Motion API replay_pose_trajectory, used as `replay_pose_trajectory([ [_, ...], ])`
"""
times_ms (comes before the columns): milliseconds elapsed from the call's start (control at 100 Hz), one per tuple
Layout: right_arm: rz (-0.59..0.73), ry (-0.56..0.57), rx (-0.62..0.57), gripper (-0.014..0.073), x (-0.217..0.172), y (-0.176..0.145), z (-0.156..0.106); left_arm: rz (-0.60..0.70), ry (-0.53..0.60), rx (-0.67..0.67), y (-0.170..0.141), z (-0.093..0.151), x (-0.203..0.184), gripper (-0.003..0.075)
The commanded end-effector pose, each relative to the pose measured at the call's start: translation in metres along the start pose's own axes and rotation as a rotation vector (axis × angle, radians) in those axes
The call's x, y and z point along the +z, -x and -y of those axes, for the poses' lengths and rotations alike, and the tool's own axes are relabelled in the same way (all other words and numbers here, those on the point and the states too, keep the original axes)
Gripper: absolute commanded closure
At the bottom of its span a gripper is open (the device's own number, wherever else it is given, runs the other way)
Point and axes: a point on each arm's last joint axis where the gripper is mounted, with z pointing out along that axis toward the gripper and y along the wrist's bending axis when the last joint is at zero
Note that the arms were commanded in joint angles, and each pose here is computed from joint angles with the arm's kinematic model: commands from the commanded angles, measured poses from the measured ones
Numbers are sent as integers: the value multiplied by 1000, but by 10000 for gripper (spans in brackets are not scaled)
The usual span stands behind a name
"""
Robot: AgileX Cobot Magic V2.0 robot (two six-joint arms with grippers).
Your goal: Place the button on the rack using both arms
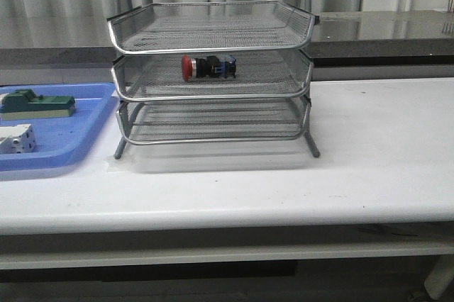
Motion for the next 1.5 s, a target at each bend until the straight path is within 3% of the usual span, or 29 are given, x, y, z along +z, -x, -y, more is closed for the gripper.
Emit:
replay_pose_trajectory([
  [0,126,3,-12,655,-3,15,-1,68,19,-6,6,-2,1,741],
  [170,126,3,-12,655,-3,15,-1,38,22,-12,-20,0,3,741],
  [520,126,3,-12,655,-3,15,-1,128,30,-32,-59,5,-8,741],
  [660,126,3,-12,655,-3,15,-1,179,36,-13,-55,5,-11,741],
  [1490,126,3,-12,655,-3,15,-1,180,35,-37,-55,4,-11,741],
])
